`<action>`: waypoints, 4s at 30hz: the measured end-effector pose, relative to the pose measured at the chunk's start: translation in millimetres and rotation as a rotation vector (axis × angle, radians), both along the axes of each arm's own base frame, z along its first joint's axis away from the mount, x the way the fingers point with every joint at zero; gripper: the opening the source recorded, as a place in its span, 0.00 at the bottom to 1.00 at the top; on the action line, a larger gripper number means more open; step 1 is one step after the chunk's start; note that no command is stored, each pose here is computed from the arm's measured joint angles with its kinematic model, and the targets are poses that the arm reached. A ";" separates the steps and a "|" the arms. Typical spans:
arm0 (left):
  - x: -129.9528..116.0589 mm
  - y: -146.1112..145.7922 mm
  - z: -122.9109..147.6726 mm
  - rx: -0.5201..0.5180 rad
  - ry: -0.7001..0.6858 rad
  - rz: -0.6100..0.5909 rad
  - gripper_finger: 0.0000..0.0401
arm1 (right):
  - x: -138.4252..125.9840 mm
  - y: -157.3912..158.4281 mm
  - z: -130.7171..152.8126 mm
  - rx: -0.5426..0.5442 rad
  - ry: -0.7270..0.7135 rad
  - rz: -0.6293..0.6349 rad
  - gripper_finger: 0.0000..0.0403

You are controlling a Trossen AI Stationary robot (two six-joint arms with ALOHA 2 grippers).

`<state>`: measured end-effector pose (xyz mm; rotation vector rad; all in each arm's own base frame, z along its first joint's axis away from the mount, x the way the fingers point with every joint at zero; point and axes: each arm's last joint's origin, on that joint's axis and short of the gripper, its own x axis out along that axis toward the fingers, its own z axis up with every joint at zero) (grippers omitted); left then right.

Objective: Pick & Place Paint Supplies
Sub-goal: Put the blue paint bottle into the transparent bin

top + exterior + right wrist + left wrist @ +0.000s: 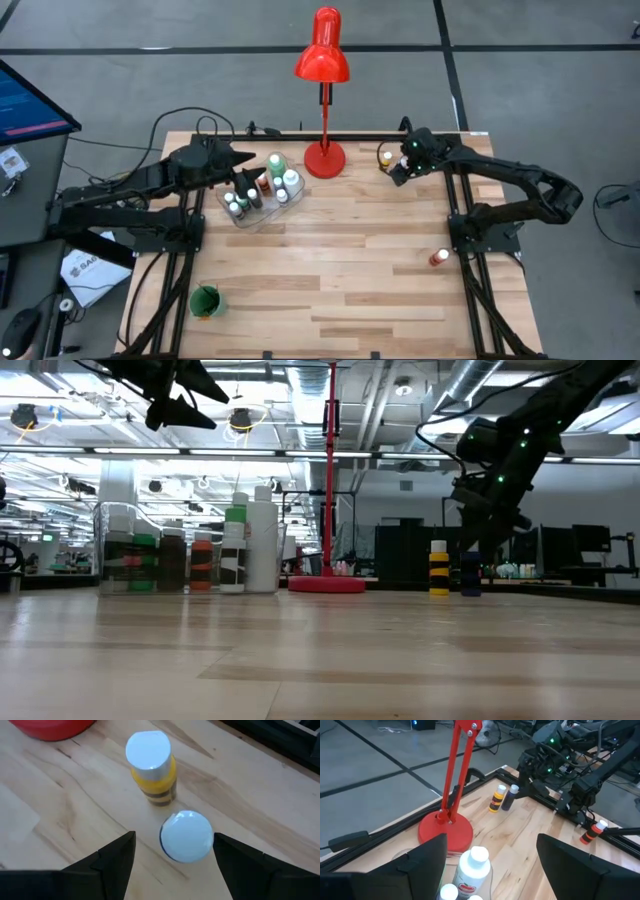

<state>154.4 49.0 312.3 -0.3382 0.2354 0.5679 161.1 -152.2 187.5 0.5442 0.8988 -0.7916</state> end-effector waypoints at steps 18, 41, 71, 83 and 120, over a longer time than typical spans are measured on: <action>0.3 0.3 1.3 0.006 -0.013 0.007 0.74 | -7.6 4.0 -25.1 -0.056 -0.001 -0.082 0.64; 0.5 0.4 2.1 0.009 -0.022 0.010 0.74 | 3.3 9.7 -20.4 -0.084 -0.079 -0.045 0.38; 13.8 3.9 -3.3 0.004 -0.003 0.008 0.74 | 186.3 122.5 16.4 -0.166 -0.209 0.658 0.40; 15.3 4.0 -5.0 -0.002 0.009 -0.002 0.74 | 253.8 137.5 -13.2 -0.192 -0.150 0.804 0.42; 66.8 -20.6 -37.9 0.094 0.198 -0.507 0.75 | 165.1 119.9 115.2 -0.152 -0.066 0.727 0.71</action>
